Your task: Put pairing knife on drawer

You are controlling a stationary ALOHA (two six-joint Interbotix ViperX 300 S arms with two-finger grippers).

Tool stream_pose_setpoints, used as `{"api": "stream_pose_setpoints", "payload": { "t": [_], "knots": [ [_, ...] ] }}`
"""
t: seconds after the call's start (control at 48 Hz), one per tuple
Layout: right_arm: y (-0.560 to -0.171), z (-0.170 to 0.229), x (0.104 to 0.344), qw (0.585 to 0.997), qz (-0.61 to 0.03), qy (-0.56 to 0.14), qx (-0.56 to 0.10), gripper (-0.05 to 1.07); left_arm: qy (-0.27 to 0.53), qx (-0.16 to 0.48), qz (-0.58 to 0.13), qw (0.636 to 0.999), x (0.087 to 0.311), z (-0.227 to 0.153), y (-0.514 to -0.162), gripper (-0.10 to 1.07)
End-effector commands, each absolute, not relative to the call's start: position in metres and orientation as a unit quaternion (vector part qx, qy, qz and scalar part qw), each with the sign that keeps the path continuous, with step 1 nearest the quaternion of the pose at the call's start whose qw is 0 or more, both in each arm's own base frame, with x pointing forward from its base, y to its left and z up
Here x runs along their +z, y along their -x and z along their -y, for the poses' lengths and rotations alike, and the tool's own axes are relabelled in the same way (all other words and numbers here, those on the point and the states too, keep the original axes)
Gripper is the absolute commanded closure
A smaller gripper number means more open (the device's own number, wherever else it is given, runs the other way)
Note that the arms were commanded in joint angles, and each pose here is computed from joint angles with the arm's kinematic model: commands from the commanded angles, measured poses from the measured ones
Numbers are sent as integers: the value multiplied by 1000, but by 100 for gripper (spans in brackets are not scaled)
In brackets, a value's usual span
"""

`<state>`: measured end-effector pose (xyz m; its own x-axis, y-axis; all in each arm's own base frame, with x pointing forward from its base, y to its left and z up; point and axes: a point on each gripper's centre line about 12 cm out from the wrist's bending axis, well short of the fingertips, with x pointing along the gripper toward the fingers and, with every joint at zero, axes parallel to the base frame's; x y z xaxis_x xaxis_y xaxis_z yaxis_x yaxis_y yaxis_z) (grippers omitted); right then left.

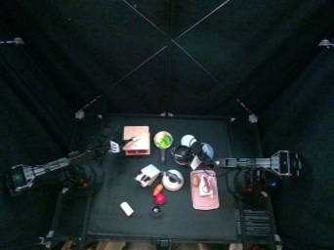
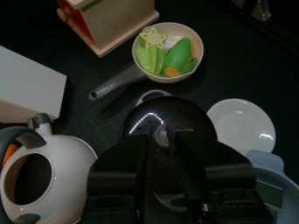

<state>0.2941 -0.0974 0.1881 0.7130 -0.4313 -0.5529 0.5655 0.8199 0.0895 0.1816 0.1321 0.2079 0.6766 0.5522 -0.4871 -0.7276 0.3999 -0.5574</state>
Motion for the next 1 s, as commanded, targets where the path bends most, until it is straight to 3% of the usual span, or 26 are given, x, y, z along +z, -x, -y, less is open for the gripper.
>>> {"api": "stream_pose_setpoints", "payload": {
  "t": [0.0, 0.5, 0.979],
  "knots": [
    [-295, 99, 199, 921, -247, -127, -272, 38, 389, 384, -108, 831, 211, -134, -183, 45],
    [-296, 103, 196, 918, -251, -128, -277, 38, 412, 391, -110, 816, 201, -132, -178, 21],
    [-296, 104, 195, 918, -253, -128, -278, 38, 409, 387, -105, 820, 205, -133, -180, 21]
  ]
}}
